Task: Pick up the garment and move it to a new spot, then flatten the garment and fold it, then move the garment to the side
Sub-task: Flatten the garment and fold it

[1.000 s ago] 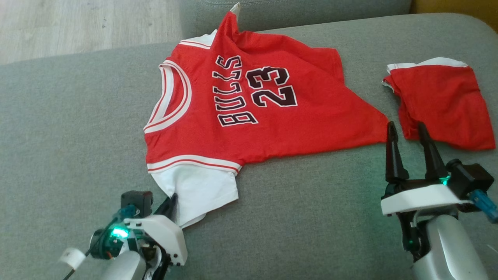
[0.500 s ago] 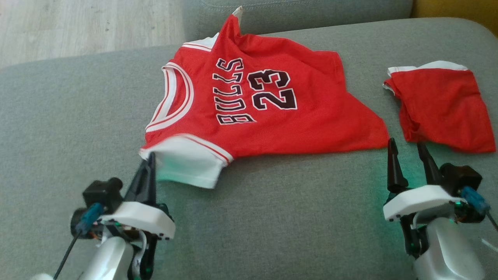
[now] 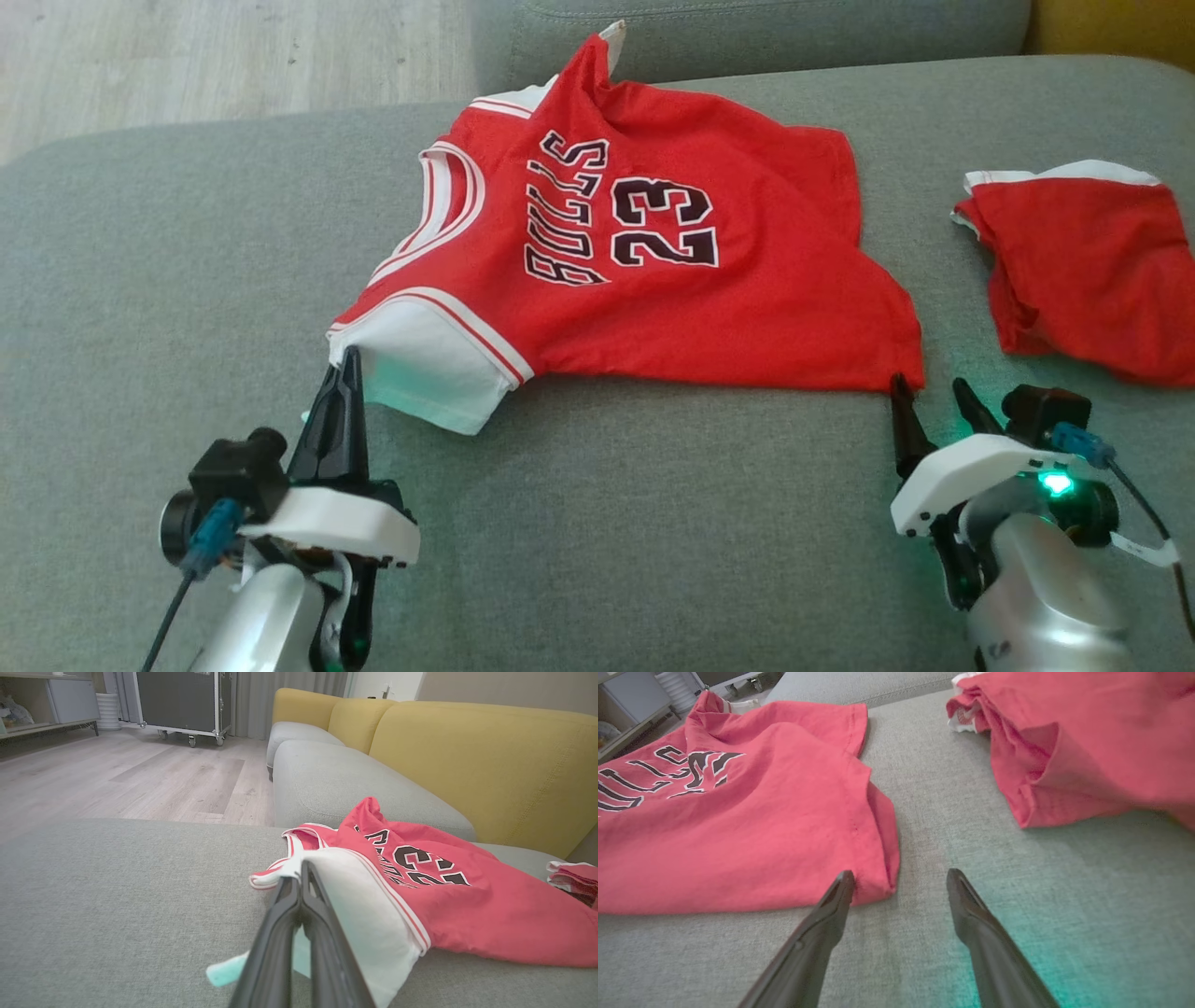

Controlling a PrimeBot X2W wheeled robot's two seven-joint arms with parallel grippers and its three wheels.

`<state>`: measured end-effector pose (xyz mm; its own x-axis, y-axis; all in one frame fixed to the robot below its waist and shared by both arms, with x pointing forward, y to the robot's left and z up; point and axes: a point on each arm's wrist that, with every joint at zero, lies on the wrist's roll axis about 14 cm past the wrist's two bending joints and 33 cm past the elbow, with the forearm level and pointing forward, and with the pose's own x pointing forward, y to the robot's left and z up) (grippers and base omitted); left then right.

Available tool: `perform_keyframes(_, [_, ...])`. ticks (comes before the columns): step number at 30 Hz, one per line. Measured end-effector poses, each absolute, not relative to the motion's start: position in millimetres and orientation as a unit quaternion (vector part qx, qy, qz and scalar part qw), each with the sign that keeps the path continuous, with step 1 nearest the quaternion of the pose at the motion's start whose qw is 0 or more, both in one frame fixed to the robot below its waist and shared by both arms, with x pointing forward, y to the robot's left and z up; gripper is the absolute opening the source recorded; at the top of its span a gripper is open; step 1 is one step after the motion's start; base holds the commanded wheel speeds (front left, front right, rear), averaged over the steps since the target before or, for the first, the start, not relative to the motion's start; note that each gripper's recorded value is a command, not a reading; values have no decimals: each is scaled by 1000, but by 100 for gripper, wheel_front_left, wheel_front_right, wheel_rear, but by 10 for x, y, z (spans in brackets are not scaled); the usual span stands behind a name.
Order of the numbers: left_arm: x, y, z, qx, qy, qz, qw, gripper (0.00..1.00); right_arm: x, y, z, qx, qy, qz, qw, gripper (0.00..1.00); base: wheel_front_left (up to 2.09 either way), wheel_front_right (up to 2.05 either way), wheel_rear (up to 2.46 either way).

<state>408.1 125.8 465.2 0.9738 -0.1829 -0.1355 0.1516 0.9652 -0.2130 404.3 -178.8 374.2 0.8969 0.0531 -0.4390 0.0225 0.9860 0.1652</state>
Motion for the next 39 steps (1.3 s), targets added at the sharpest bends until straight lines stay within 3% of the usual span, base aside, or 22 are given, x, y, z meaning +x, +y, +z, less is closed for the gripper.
perform_keyframes(11, [4073, 1275, 4625, -101, 76, -81, 989, 0, 4165, -1542, 3674, 90, 248, 40, 964, 100, 0, 0, 0])
perform_keyframes(12, [4080, 1273, 4623, -101, 76, -82, 989, 0, 4174, -1526, 3673, 89, 248, 43, 964, 81, 0, 0, 0])
perform_keyframes(13, [4088, 1269, 4625, -101, 76, -82, 989, 0, 4176, -1512, 3669, 90, 248, 45, 963, 81, 0, 0, 0])
perform_keyframes(14, [4096, 1266, 4627, -101, 76, -83, 989, 0, 4175, -1505, 3662, 93, 250, 46, 963, 0, 0, 0, 0])
perform_keyframes(24, [4147, 1284, 4732, -100, 60, -83, 990, 0, 4289, -1411, 3945, 104, 192, 63, 974, 0, 0, 0, 0])
perform_keyframes(33, [4271, 1474, 5243, -94, -14, -78, 992, 0, 4582, -1307, 5077, 119, 11, 97, 988, 0, 0, 0, 0])
perform_keyframes(39, [4436, 1577, 6086, -96, -127, -80, 984, 0, 4560, -1314, 5881, 98, -110, 115, 982, 0, 0, 0, 0])
